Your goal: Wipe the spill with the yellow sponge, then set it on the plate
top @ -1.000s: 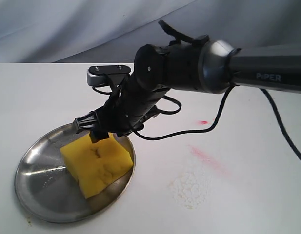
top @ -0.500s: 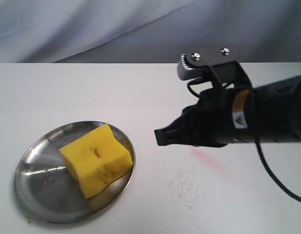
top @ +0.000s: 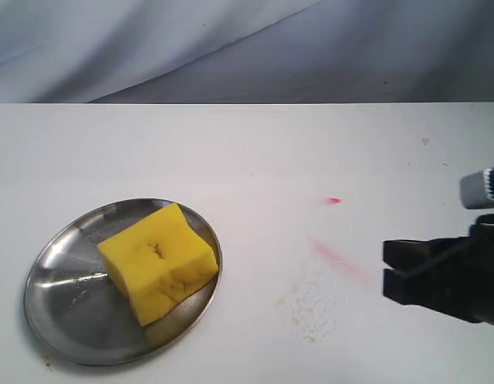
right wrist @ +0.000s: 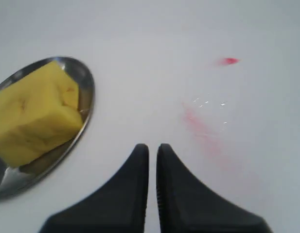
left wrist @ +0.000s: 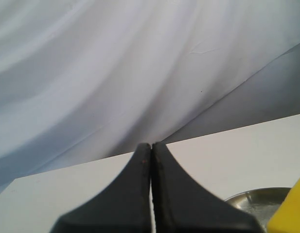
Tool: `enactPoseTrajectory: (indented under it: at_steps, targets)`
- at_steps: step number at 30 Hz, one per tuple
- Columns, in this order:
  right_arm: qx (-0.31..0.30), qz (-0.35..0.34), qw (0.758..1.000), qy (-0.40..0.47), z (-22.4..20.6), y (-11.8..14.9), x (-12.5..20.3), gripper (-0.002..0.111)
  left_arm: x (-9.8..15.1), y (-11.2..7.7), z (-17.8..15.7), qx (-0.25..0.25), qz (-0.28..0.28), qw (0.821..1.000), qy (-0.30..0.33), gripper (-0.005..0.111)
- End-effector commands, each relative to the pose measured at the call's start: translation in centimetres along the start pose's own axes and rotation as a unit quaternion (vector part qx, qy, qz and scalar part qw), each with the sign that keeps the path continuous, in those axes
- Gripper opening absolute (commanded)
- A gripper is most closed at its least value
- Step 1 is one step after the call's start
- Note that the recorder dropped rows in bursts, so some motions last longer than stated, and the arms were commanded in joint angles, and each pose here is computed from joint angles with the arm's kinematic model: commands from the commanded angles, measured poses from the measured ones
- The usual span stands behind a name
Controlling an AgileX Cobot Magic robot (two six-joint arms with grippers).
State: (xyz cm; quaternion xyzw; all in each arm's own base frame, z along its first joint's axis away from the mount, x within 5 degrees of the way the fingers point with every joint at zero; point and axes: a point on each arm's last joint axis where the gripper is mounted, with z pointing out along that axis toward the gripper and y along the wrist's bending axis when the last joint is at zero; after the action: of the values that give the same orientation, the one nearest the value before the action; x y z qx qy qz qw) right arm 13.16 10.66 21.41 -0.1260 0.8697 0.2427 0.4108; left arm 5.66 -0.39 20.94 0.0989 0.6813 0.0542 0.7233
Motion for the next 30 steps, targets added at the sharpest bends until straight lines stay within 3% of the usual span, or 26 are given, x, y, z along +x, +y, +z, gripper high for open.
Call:
enactPoseTrajectory:
  at_steps: [1,9,15,30]
  targets:
    - [0.03,-0.003,0.996,-0.08,-2.0,-2.5,1.0,0.002,-0.2,0.0,0.0,-0.002,-0.008,1.0,-0.007,0.0]
    - [0.127,-0.045,0.965,-0.227,-6.4,-5.6,4.7,0.0,-0.2,0.0,0.0,-0.002,-0.008,1.0,-0.007,0.0]
    - [0.171,-0.063,0.928,-0.326,-9.5,-5.4,5.5,0.0,-0.2,0.0,0.0,-0.002,-0.008,1.0,-0.007,0.0]
    - [0.199,-0.1,0.927,-0.302,-9.5,-5.7,5.9,0.0,-0.2,0.0,0.0,-0.002,-0.008,1.0,-0.007,0.0]
